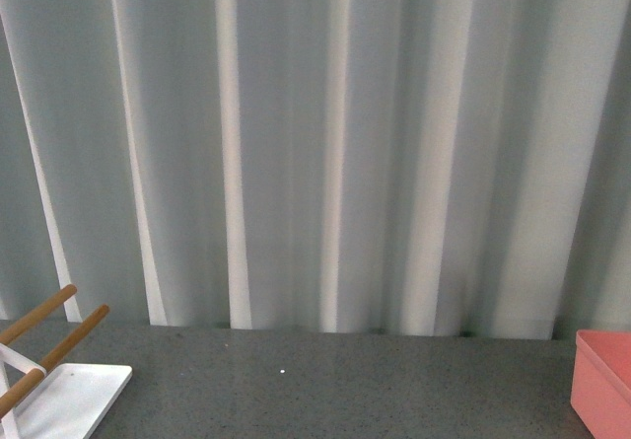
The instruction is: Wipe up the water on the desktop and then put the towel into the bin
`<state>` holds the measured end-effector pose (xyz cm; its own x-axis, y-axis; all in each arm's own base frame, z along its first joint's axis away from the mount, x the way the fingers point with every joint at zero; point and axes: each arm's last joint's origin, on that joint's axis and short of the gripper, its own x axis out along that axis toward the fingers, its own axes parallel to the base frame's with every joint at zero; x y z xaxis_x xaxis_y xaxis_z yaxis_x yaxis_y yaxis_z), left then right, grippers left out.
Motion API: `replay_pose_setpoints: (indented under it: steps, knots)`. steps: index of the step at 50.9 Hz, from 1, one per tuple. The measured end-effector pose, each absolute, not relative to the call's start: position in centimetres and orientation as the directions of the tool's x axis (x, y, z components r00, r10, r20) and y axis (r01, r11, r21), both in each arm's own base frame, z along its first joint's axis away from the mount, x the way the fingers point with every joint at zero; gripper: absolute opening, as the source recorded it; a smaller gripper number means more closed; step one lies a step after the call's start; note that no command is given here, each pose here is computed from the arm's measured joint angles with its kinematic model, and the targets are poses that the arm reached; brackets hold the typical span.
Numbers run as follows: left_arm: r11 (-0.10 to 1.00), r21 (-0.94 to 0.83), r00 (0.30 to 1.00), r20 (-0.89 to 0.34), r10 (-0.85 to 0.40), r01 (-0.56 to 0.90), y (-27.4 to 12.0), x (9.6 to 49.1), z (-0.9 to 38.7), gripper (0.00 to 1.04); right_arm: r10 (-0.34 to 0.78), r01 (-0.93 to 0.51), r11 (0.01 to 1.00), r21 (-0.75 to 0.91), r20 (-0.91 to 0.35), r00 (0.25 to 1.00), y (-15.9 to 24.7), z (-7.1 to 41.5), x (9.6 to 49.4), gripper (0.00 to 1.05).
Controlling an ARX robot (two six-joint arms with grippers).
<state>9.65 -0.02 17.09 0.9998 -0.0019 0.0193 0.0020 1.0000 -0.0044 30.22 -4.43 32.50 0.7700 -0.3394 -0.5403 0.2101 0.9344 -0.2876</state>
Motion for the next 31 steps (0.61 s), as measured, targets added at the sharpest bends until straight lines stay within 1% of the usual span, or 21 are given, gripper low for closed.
replay_pose_setpoints:
  steps: [3,9,20,31]
  knots:
    - [1.000,-0.004,1.000,0.019,-0.002,0.002,0.0,9.7,17.1,0.98,-0.385,0.242,0.917,-0.316,-0.549,0.741,-6.2,31.9,29.6,0.03]
    - [1.000,-0.004,1.000,0.019,-0.002,0.002,0.0,9.7,17.1,0.98,-0.397,0.227,0.911,-0.343,-0.586,0.707,-8.0,29.0,29.4,0.03]
    - [1.000,-0.004,1.000,0.020,-0.002,0.002,0.0,9.7,17.1,0.98,-0.366,0.190,0.925,-0.328,-0.645,0.671,-8.8,25.5,31.2,0.03]
    - [1.000,-0.004,1.000,0.019,-0.002,0.002,0.0,9.7,17.1,0.98,-0.367,0.186,0.925,-0.331,-0.655,0.660,-8.5,24.2,31.7,0.03]
